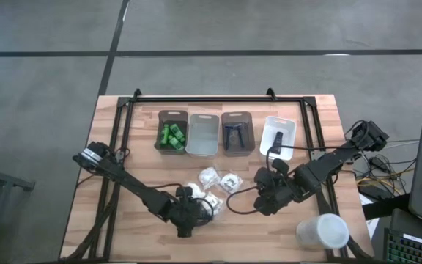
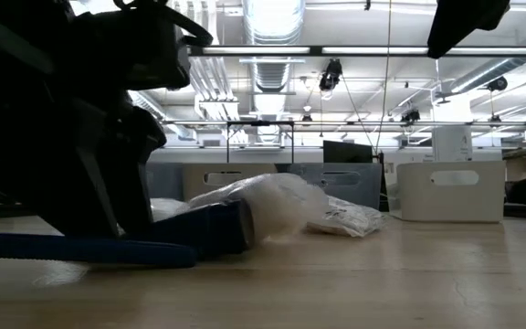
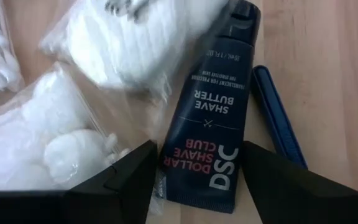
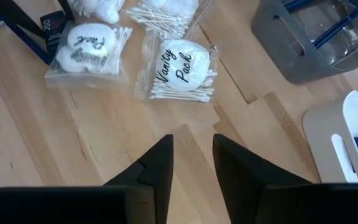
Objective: Pick & Place Travel size toiletries
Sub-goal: Put the blue shave cream into the white bin
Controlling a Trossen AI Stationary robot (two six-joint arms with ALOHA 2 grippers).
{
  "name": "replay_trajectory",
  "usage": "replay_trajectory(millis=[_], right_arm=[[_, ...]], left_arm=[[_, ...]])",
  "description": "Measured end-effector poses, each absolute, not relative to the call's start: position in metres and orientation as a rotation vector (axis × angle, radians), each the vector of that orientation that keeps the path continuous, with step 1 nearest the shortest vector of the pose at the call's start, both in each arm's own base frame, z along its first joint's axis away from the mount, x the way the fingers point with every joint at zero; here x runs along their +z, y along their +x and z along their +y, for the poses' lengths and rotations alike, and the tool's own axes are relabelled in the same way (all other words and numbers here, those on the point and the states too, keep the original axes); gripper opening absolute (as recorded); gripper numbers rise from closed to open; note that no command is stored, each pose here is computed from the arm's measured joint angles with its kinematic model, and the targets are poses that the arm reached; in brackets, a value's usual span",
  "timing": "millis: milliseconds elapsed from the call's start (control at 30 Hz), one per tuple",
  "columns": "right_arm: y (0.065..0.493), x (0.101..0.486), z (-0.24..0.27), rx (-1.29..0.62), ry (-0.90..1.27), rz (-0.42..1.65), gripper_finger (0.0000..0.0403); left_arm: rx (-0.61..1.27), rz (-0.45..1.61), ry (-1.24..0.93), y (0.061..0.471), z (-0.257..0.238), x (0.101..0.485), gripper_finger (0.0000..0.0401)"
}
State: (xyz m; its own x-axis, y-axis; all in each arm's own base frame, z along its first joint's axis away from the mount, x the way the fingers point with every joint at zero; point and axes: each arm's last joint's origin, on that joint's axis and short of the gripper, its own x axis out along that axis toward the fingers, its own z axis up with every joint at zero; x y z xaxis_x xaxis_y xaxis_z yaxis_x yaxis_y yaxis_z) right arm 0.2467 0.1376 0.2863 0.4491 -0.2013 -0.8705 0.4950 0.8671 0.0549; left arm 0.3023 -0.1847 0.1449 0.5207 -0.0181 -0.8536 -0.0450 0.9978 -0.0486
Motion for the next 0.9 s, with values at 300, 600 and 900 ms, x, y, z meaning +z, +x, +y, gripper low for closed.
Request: replay_trajectory(millis=[300,600,900], right_arm=[[0.2468,0.2863,0.1373,-0.430,0.302,1.023,0.0145],[0.2469,0.2864,0.1373,-0.425,0.290,1.023,0.0168],[0.2471,0.2866,0.1367,-0.439,0.279,1.007,0.0187]], left_arm=[[-0.023,1.057,-0.075,0.3000,-0.1852,0.1397,0.0229],[-0.057,1.016,0.015,0.3018,-0.1861,0.1395,0.0223],[-0.073,1.038,-0.013,0.3016,-0.1858,0.1388,0.0200]])
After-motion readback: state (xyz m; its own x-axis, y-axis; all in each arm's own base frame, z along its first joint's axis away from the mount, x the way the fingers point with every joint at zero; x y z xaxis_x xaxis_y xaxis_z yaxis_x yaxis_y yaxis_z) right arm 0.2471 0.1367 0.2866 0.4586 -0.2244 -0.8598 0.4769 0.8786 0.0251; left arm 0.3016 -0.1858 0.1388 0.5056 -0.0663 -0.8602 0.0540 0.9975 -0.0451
